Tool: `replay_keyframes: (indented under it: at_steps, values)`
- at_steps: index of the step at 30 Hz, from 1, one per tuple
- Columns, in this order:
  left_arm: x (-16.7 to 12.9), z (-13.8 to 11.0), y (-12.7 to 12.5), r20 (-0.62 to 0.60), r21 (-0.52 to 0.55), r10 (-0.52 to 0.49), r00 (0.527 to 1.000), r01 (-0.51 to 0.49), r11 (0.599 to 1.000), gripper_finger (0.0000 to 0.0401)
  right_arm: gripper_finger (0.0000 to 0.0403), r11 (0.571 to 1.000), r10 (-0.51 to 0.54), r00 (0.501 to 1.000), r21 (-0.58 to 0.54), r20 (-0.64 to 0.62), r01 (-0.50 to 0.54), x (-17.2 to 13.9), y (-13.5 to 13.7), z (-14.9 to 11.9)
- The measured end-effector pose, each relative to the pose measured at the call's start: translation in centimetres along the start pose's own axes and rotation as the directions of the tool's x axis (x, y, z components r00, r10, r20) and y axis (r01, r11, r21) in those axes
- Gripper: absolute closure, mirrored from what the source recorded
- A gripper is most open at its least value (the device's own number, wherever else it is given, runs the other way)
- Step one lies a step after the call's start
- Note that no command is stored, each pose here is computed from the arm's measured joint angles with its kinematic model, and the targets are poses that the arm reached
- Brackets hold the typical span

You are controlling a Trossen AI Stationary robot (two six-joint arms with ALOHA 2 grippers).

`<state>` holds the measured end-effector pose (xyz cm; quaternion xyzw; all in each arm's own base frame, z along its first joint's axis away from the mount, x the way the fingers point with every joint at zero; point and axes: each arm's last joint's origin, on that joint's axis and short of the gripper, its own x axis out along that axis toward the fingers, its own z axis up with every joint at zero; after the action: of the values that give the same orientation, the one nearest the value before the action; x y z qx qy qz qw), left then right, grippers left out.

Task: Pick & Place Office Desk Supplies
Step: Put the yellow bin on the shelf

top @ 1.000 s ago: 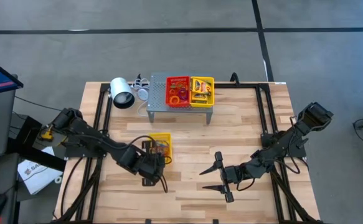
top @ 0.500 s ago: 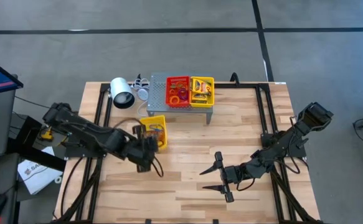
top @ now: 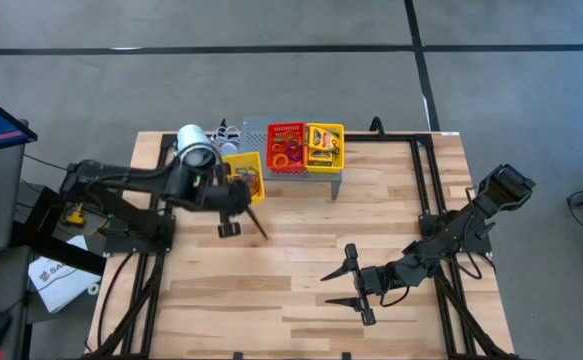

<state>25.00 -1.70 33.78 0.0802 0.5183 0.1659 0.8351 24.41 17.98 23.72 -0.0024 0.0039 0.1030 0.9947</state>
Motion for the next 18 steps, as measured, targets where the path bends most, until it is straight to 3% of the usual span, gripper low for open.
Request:
replay_keyframes:
  at_steps: [12, 18]
  values:
    - [2.0, 0.1, 5.5, -0.071, 0.097, 0.066, 0.995, -0.059, 0.994, 0.0397, 0.0179, 1.0, -0.015, 0.999, -0.015, -0.037, 0.015, 0.2, -0.4, -0.4]
    - [2.6, -0.2, 7.3, -0.092, 0.129, -0.003, 0.996, 0.014, 0.992, 0.0396, 0.0179, 0.998, -0.05, 0.999, -0.035, -0.015, 0.049, 0.6, -1.4, -0.2]
